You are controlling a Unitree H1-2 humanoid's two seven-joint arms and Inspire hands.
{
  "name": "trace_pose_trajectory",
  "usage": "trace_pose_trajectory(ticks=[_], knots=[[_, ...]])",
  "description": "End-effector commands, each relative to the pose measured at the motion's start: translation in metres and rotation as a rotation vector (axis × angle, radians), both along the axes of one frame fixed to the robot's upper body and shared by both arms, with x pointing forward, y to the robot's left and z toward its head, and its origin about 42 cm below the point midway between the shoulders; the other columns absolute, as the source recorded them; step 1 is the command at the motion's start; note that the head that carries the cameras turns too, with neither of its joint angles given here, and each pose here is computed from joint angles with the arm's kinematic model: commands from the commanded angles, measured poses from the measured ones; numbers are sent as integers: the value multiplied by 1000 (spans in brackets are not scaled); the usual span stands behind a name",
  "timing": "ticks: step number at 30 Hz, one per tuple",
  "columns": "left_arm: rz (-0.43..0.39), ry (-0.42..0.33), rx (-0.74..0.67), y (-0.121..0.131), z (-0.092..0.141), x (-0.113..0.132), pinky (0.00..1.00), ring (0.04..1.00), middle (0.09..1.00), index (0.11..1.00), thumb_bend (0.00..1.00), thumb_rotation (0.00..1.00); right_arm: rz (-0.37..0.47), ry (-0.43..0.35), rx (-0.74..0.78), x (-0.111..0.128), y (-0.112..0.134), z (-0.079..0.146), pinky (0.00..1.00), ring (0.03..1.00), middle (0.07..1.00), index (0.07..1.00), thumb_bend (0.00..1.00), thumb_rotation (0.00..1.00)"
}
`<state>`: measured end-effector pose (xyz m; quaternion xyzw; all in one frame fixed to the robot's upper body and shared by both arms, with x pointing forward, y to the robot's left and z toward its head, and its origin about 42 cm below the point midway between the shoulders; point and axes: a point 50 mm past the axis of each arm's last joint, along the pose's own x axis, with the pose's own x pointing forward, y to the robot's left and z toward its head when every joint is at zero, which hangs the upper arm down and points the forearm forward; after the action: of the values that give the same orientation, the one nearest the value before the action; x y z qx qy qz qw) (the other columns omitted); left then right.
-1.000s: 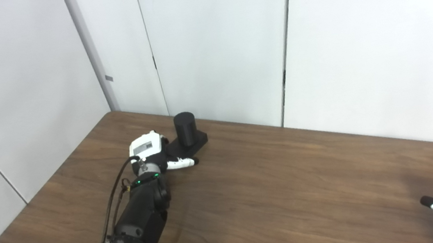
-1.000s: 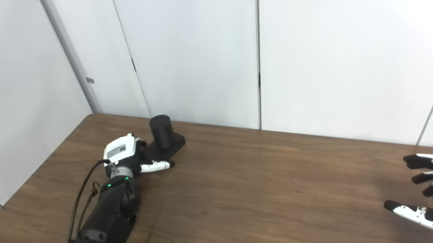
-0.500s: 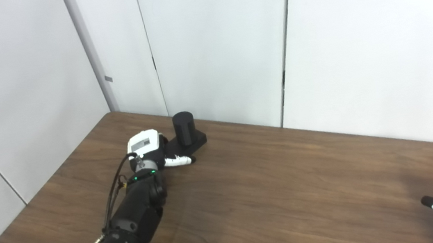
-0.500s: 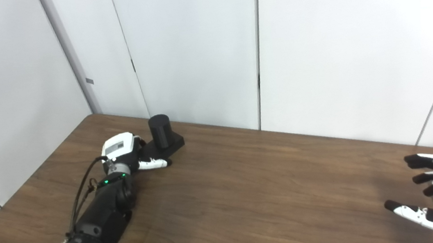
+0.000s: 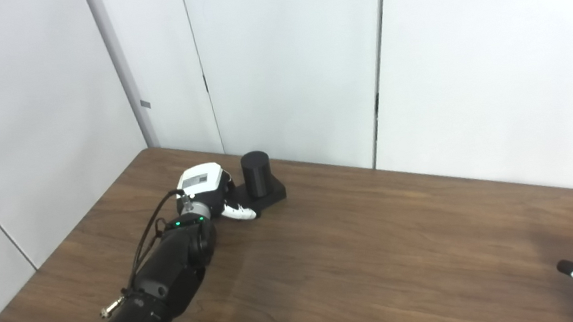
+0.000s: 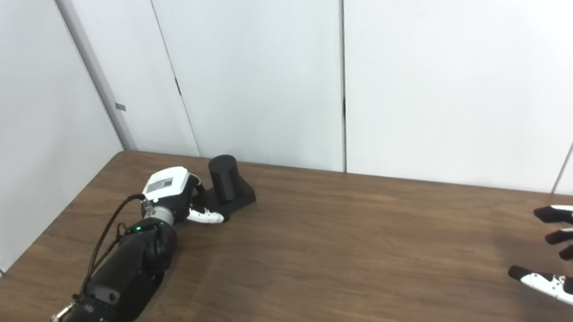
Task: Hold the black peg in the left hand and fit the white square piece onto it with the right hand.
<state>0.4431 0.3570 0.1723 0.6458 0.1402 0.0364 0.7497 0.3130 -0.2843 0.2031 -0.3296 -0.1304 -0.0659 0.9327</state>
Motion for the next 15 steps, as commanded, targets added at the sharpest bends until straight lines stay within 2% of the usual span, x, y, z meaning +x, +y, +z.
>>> trace_pose_trajectory(ticks=[1,3,7,8,10,12,15], knots=[[-53,58,-28,-15,-10,-4,686,838,814,487,517,66,10,-75,-11,4,1,22,481,596,698,663,617,0],[-87,61,-48,-18,-11,-7,660,837,815,488,516,65,11,-77,-11,4,2,22,481,595,696,662,614,0],[-169,63,-115,-24,-14,-14,732,865,823,485,520,61,14,-81,-8,5,3,23,477,596,699,661,612,0],[-225,65,-128,-27,-15,-17,740,867,823,485,521,60,14,-81,-9,5,4,23,477,596,699,661,612,0],[-319,57,-124,-33,-18,-22,671,823,803,485,520,61,13,-80,-10,5,4,23,481,594,703,662,616,0],[-442,39,-82,-43,-22,-26,642,795,789,486,519,59,14,-80,-13,6,4,22,486,596,705,665,618,0],[-560,16,-60,-54,-26,-30,625,770,778,489,518,62,15,-75,-16,6,5,22,500,608,701,674,621,0]])
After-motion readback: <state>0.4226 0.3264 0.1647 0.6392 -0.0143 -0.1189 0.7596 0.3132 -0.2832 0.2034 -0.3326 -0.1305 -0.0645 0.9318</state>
